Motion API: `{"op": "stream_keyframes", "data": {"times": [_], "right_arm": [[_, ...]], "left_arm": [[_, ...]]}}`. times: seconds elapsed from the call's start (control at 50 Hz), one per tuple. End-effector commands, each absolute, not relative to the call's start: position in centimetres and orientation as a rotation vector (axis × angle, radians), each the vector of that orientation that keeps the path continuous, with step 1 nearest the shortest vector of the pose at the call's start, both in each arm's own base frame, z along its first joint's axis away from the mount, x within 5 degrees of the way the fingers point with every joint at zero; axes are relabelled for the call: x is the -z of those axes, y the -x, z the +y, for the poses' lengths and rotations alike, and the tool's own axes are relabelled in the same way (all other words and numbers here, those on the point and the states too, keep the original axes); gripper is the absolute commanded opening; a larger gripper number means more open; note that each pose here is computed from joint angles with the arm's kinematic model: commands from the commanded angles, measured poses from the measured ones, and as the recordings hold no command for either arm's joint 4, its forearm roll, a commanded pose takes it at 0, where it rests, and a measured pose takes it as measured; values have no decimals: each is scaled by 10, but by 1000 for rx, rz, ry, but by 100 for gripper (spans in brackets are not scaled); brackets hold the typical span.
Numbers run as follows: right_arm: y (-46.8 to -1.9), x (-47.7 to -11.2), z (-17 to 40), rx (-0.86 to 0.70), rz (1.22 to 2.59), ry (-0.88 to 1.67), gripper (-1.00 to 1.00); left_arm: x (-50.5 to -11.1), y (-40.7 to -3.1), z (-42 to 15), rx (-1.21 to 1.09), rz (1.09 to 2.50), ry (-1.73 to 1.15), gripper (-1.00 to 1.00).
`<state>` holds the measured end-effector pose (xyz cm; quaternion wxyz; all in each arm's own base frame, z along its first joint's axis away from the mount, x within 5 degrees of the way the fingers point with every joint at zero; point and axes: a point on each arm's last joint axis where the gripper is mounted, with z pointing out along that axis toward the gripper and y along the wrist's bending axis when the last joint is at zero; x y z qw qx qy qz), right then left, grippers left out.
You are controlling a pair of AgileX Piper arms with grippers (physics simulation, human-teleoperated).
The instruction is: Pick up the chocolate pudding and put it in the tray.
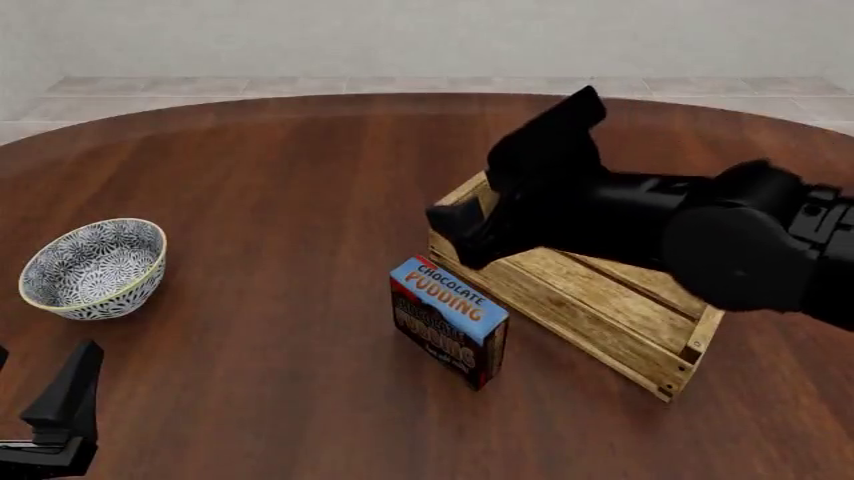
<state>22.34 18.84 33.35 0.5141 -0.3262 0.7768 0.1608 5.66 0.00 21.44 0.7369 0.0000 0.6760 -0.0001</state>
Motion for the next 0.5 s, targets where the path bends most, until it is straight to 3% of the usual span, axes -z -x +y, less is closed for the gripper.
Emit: {"op": "stream_keyframes", "data": {"times": [0.02, 0.5], "right_arm": [[-224, -324, 187, -378, 1891, 785, 100], [-230, -312, 182, -360, 1923, 769, 100]], "left_arm": [[-214, -57, 0, 0, 1485, 0, 100], [-214, -57, 0, 0, 1485, 0, 100]]}}
